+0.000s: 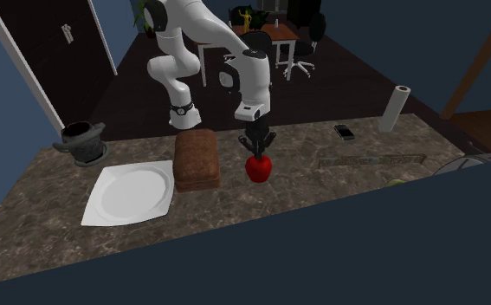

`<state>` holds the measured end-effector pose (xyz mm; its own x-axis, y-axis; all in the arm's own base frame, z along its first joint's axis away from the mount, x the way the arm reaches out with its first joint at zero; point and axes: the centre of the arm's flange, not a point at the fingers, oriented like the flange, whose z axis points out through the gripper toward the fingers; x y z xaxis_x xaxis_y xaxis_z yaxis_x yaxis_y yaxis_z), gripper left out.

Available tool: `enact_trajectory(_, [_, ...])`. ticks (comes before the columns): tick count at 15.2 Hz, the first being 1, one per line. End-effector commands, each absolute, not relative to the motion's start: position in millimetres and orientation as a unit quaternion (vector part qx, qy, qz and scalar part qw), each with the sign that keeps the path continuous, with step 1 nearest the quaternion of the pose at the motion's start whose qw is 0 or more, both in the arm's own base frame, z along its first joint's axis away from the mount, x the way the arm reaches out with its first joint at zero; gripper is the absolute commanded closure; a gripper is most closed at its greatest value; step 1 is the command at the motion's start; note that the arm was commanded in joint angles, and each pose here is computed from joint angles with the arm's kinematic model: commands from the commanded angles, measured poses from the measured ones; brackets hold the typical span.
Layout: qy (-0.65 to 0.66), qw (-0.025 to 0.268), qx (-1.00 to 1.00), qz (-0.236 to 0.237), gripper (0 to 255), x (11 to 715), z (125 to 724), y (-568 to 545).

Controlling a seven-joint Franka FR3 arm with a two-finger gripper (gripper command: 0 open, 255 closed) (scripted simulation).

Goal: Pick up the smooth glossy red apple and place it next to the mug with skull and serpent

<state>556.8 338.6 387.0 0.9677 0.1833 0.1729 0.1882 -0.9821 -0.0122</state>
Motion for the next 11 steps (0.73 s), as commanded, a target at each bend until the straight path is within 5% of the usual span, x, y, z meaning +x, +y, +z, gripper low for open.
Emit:
enact_trajectory(1, [-0.094,0.014,-0.992,-0.086,255,557,387,339])
enact_trajectory(11, [-0.094,0.014,-0.992,-0.086,255,557,413,339])
